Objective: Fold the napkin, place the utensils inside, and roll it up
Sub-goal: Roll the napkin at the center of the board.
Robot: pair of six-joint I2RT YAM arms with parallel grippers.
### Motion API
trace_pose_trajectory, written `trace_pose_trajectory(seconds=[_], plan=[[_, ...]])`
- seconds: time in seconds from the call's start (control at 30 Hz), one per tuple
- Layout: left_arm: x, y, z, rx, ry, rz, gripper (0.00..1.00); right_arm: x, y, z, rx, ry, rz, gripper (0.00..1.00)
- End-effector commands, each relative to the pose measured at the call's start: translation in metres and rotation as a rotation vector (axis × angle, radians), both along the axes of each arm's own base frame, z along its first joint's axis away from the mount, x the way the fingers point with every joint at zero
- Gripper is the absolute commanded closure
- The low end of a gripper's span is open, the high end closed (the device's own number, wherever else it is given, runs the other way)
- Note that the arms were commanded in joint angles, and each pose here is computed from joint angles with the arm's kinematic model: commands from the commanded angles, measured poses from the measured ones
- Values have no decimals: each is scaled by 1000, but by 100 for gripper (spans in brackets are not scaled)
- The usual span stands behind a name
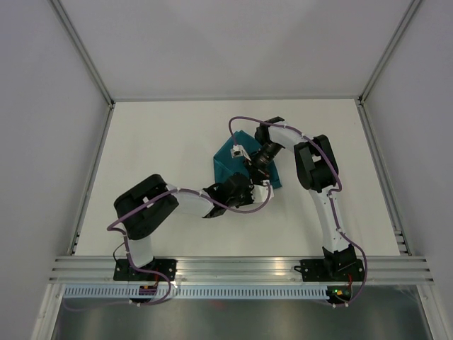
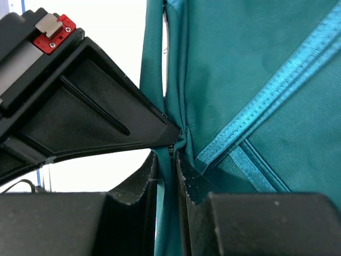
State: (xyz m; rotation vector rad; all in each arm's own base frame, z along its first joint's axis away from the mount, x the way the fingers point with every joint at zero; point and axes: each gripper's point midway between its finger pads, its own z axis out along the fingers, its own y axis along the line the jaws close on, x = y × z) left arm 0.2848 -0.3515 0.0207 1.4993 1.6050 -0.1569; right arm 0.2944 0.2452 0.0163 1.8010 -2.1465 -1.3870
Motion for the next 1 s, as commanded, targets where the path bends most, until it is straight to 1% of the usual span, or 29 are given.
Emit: trace_pose_trajectory(seconds=[0.0, 0.03, 0.07, 0.1, 0.17, 0.2, 0.23, 0.27, 0.3, 0.33, 0.37, 0.4, 0.43, 0.47, 0.5, 0.53, 0.57, 0.6, 0.63, 0.67, 0.7, 0.73, 0.77, 0.83, 0.87, 0.97], plan=[[-14, 10, -28, 100, 143, -43, 90, -1, -5, -15, -20, -6, 31, 96], [-16, 9, -29, 103, 167, -48, 97, 1, -5, -14, -17, -10, 18, 91], [-18, 9, -28, 110, 210, -43, 98, 2, -4, -12, -13, -17, 5, 86], [-22, 5, -30, 100, 247, -57, 98, 4, -2, -7, -1, -39, -9, 78], [-23, 3, -29, 88, 292, -52, 98, 7, -1, 2, 19, -64, -45, 67], [-24, 4, -30, 85, 311, -53, 98, 15, 0, 11, 27, -109, -91, 56], [-26, 4, -31, 82, 327, -51, 98, 18, 1, 14, 32, -126, -114, 52], [-26, 3, -29, 66, 345, -41, 98, 31, 4, 17, 54, -189, -142, 50], [-26, 4, -29, 54, 366, -39, 98, 35, 1, 29, 62, -230, -178, 47], [-26, 4, -28, 47, 382, -32, 98, 40, 1, 35, 43, -219, -255, 45], [-24, 3, -26, 35, 398, -23, 98, 49, -4, 39, 30, -259, -302, 43], [-25, 1, -25, 22, 416, -28, 98, 65, -3, 49, 57, -342, -360, 41], [-28, 8, -28, 44, 447, -15, 98, 76, -10, 53, 28, -339, -462, 40], [-25, 6, -25, 31, 459, -2, 98, 87, -15, 56, 16, -370, -528, 40], [-27, 10, -26, 34, 496, 2, 98, 110, -29, 60, -8, -478, -619, 40], [-27, 9, -25, 27, 514, 5, 98, 119, -36, 64, -14, -502, -674, 40], [-25, 6, -22, 16, 532, 10, 98, 123, -42, 66, -16, -489, -736, 39], [-27, 6, -22, 9, 557, 2, 98, 131, -49, 73, 8, -512, -779, 39], [-29, 9, -24, 17, 589, 13, 98, 137, -64, 76, 17, -501, -823, 39], [-27, 7, -20, 7, 608, 15, 98, 138, -71, 79, 32, -485, -842, 39], [-30, 6, -23, 3, 650, 6, 98, 143, -88, 83, 33, -483, -879, 39], [-26, 2, -18, -7, 661, 5, 98, 142, -93, 86, 47, -477, -882, 40], [-32, 4, -20, 6, 700, 9, 98, 140, -99, 84, 48, -482, -881, 40], [-32, 6, -26, 18, 749, 25, 98, 139, -116, 95, 59, -532, -904, 40], [-35, 4, -22, 14, 799, 24, 98, 133, -121, 99, 66, -574, -909, 40], [-32, 5, -24, 10, 898, 54, 98, 123, -129, 107, 77, -689, -876, 40]])
